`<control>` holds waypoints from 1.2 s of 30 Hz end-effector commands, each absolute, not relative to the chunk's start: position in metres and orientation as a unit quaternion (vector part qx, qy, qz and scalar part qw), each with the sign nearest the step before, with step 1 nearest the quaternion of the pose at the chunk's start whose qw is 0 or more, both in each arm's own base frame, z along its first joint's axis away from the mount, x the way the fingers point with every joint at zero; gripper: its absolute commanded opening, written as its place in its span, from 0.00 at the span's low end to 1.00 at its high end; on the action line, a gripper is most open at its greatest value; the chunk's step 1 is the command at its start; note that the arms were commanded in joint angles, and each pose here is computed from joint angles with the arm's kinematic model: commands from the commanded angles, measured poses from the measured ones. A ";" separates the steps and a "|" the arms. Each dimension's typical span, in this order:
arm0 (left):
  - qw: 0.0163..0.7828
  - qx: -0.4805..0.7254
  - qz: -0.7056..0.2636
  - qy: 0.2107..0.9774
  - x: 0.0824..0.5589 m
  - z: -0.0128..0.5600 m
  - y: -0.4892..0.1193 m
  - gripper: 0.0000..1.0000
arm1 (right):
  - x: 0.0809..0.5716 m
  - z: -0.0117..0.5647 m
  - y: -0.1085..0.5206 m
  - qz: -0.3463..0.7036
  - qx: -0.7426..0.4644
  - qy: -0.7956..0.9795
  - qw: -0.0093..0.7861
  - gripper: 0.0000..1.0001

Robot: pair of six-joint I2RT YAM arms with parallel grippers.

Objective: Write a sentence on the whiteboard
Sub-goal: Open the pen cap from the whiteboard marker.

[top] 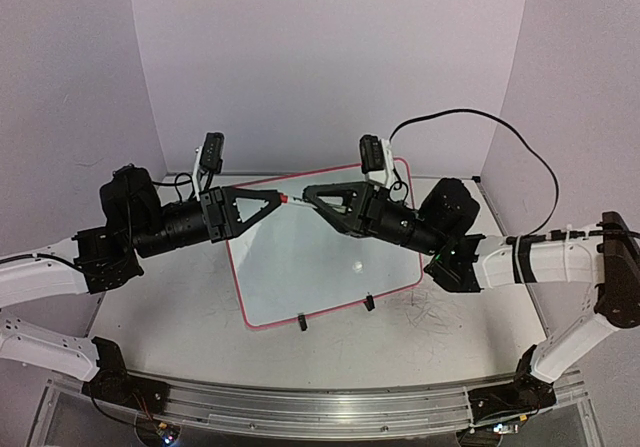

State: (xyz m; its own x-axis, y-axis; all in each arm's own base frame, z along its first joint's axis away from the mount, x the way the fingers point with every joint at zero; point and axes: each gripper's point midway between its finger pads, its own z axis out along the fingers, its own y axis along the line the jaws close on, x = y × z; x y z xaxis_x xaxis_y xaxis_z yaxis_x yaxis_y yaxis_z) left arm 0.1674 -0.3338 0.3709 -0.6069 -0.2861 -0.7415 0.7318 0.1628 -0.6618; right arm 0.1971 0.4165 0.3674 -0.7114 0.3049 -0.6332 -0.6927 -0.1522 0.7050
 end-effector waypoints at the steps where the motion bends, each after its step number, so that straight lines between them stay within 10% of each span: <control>1: 0.406 0.181 -0.635 0.632 0.162 0.383 -0.335 0.00 | 0.183 0.381 0.428 0.752 -0.221 0.535 0.315 0.28; 29: 0.413 0.176 -0.631 0.633 0.160 0.384 -0.325 0.00 | 0.184 0.390 0.394 0.774 -0.193 0.495 0.345 0.00; 36: 0.509 0.052 -0.434 0.741 0.219 0.376 -0.251 0.00 | 0.228 0.344 0.294 0.708 -0.102 0.545 0.437 0.00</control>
State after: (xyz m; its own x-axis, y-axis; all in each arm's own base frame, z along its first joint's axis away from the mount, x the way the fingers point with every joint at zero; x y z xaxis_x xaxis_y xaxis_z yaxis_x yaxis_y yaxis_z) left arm 0.1851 -0.3149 0.3494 -0.6145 -0.2703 -0.7412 0.6516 0.3558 -0.6699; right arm 0.2086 0.3604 0.3180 -0.7305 0.3187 -0.6040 -0.6571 -0.0875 0.7487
